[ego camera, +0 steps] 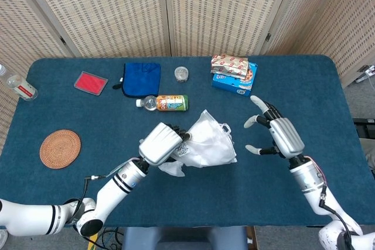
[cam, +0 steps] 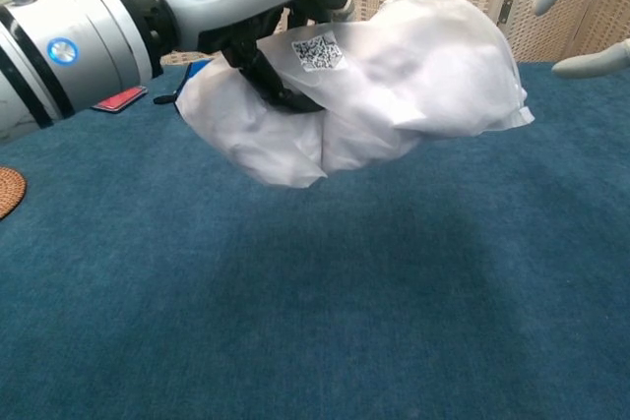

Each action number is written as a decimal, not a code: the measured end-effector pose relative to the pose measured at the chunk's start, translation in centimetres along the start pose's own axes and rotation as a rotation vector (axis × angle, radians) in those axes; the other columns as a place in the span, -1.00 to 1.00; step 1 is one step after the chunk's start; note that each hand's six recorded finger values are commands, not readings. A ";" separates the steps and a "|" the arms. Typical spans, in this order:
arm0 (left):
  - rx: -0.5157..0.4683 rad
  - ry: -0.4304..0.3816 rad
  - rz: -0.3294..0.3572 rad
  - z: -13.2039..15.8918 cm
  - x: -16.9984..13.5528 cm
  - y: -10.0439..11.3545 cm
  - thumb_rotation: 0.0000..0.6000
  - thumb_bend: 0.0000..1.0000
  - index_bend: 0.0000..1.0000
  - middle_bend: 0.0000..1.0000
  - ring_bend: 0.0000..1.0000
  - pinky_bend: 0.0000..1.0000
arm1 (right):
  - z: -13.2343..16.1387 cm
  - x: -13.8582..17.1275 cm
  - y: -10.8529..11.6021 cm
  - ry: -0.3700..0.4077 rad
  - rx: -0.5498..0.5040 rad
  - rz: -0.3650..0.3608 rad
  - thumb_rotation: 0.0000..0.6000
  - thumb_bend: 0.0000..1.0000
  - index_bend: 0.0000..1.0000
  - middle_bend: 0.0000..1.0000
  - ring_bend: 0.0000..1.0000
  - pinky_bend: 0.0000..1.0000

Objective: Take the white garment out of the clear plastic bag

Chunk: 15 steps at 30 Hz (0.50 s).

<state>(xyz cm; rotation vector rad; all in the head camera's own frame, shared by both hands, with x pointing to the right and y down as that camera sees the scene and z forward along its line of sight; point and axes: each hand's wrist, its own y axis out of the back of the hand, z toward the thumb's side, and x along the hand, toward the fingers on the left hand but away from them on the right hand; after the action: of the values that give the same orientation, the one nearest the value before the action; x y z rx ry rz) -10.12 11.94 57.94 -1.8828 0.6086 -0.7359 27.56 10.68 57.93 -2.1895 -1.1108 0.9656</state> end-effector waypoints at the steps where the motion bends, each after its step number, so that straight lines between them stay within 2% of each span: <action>1: 0.000 0.000 0.002 0.0 0.0 0.1 1.00 -0.38 0.03 0.20 0.20 0.44 | 0.2 -0.2 -0.1 0.005 0.000 0.004 1.00 -1.00 -0.17 -1.00 -1.00 -0.82; 7: 0.006 -0.005 0.004 0.0 -0.1 0.4 1.00 -0.38 0.03 0.20 0.20 0.44 | 1.3 -1.3 -0.8 0.034 -0.009 0.018 1.00 -1.00 -0.24 -1.00 -1.00 -0.82; 15: 0.008 -0.010 0.006 0.2 -0.3 0.5 1.00 -0.38 0.03 0.20 0.20 0.44 | 2.4 -2.2 -1.9 0.056 -0.046 0.035 1.00 -1.00 -0.24 -1.00 -1.00 -0.82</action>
<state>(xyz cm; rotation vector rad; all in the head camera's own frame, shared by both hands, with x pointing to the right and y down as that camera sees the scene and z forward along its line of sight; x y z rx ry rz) -10.29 12.08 57.38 -1.8758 0.6038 -0.7235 23.94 10.16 58.53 -2.2660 -1.0827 0.8960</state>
